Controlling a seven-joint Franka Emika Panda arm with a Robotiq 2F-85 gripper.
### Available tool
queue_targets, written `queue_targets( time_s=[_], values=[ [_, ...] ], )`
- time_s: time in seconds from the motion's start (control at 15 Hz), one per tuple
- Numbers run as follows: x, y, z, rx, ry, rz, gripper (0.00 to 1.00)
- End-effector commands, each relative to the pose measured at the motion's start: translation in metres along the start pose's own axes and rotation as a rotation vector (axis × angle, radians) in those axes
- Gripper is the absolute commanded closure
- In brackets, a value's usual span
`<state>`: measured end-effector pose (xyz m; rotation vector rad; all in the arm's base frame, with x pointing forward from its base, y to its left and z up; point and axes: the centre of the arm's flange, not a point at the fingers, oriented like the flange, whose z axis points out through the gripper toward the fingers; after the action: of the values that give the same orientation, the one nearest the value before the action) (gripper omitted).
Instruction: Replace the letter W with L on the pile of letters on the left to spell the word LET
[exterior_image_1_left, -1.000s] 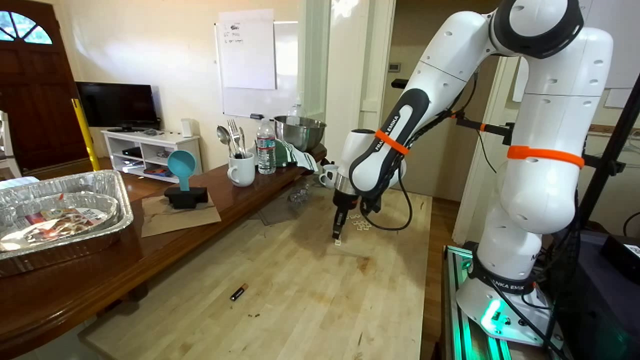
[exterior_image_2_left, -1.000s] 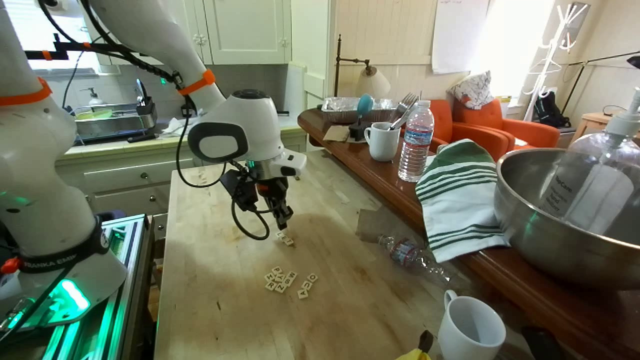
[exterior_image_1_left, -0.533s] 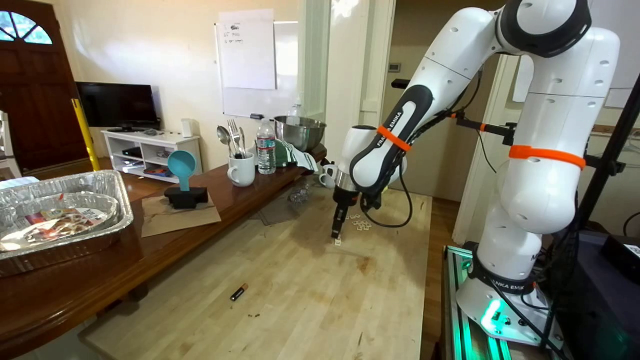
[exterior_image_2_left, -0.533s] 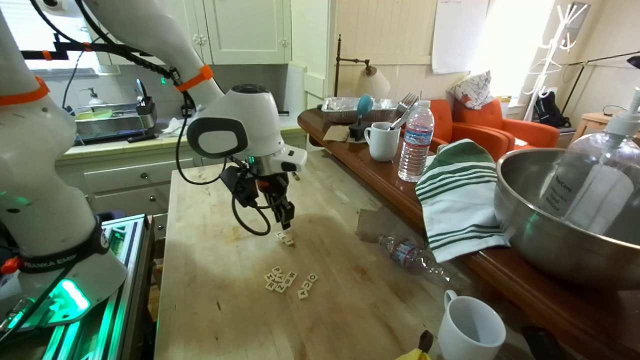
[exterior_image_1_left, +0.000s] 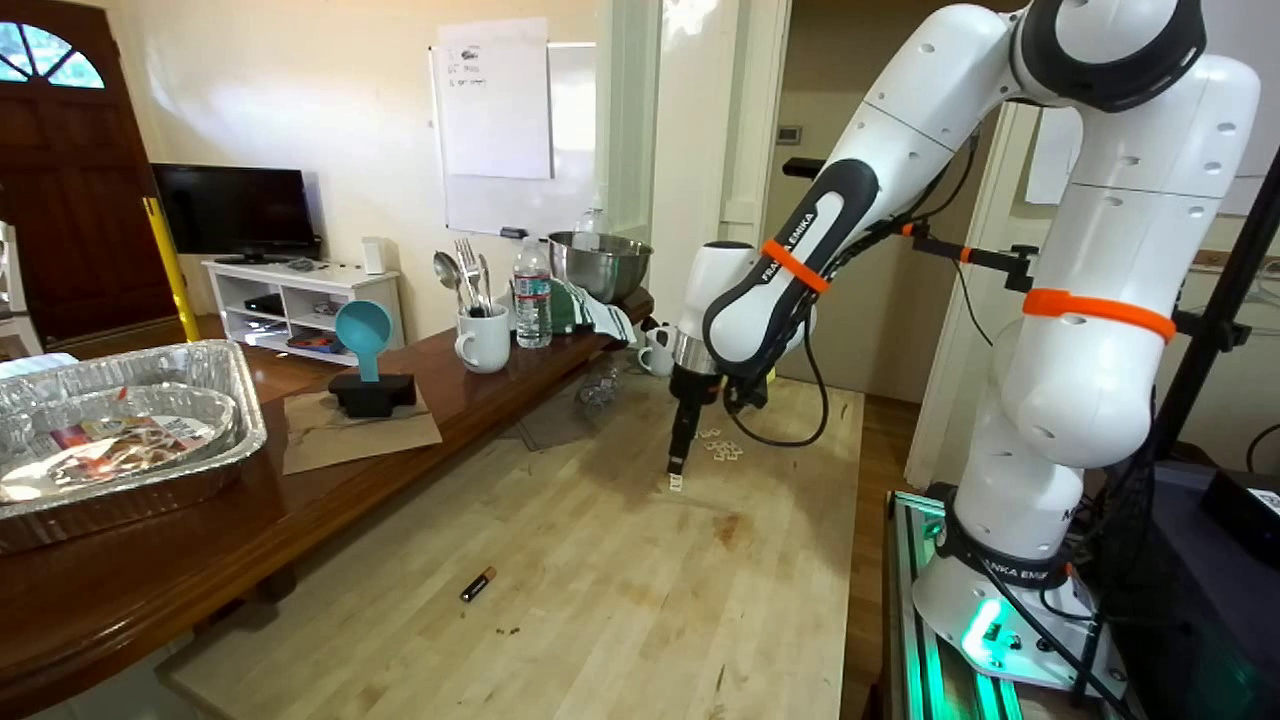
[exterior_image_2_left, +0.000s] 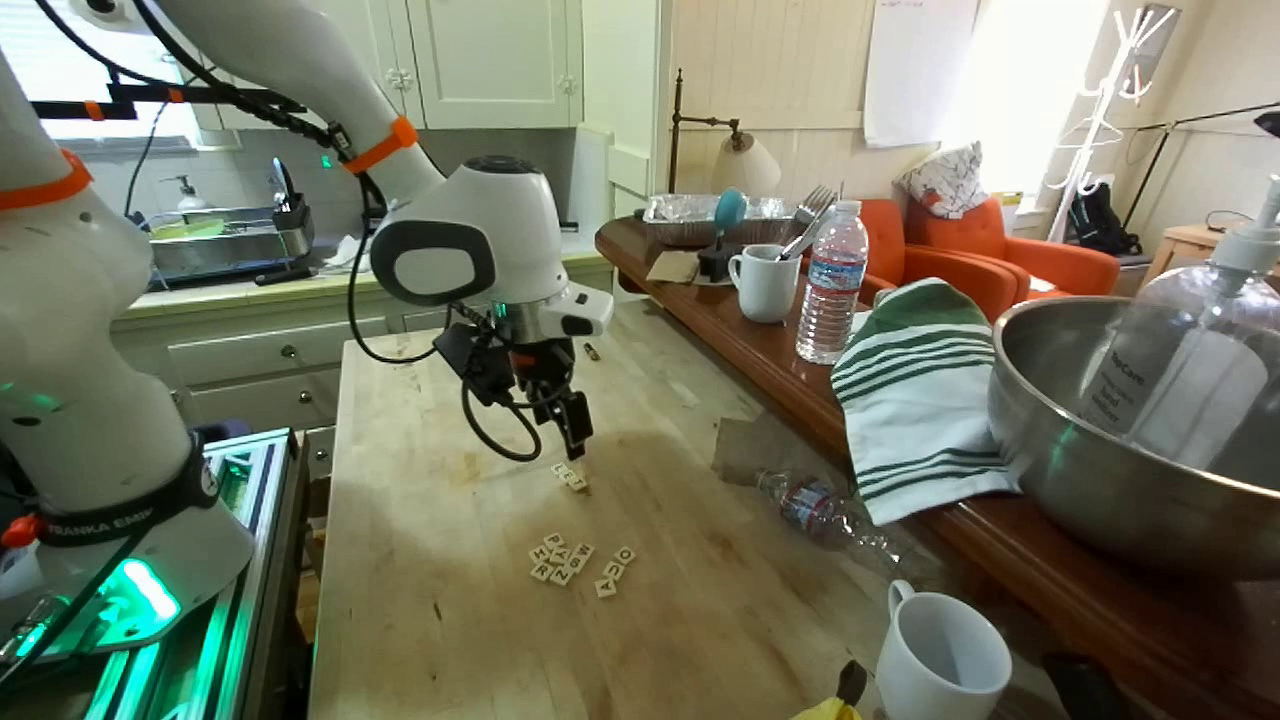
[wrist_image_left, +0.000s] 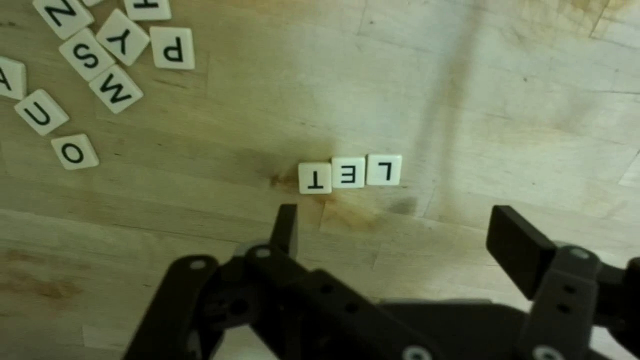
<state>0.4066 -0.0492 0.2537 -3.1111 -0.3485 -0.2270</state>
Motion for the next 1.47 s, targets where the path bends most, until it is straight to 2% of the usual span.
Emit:
queue_targets(
  time_s=[0.0,1.4],
  values=[
    [-0.037,-0.015,-0.017,-0.002,-0.025,-0.025,0.0],
    [-0.042,-0.013,-0.044,0.002,-0.069,-0.06,0.0]
  ],
)
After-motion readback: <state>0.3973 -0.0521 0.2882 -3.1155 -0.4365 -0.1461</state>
